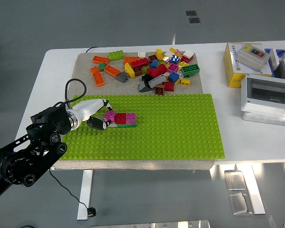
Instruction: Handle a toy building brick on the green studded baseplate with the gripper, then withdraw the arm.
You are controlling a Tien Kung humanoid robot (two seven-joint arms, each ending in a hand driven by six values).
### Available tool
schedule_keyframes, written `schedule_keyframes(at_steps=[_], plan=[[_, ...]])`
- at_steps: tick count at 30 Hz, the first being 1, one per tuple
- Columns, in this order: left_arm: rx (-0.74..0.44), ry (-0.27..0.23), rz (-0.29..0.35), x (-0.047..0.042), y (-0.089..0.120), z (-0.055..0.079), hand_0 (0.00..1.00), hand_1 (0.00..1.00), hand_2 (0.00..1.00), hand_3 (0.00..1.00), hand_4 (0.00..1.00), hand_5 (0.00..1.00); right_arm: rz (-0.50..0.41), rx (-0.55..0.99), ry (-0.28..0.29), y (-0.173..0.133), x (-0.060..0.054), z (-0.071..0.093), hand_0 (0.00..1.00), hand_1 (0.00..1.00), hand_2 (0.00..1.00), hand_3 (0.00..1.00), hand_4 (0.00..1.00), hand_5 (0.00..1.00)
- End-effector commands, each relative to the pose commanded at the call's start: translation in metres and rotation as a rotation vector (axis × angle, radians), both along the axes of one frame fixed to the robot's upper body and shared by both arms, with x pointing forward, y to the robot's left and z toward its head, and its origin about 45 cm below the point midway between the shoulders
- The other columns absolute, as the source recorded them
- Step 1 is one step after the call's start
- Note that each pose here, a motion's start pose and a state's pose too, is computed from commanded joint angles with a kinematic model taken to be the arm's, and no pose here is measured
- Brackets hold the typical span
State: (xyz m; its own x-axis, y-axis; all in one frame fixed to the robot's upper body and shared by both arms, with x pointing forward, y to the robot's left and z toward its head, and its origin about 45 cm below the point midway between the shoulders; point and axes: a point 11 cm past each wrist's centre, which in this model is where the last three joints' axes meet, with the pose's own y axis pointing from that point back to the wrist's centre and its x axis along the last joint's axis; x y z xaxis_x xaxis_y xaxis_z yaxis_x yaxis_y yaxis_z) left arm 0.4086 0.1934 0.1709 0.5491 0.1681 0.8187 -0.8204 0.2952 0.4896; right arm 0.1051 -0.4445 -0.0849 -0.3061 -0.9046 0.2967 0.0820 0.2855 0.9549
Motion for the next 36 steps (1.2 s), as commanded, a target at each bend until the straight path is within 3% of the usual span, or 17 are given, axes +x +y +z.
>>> schedule_keyframes(at_steps=[36], plan=[[0.021,0.014,-0.014,-0.0046,-0.0007,0.0013,0.981,0.998,0.998,0.740,0.629,0.228,-0.006,-0.004,-0.001,-0.0017,-0.0006,0.0005,0.648,0.563,0.572,0.751,0.631,0.998]])
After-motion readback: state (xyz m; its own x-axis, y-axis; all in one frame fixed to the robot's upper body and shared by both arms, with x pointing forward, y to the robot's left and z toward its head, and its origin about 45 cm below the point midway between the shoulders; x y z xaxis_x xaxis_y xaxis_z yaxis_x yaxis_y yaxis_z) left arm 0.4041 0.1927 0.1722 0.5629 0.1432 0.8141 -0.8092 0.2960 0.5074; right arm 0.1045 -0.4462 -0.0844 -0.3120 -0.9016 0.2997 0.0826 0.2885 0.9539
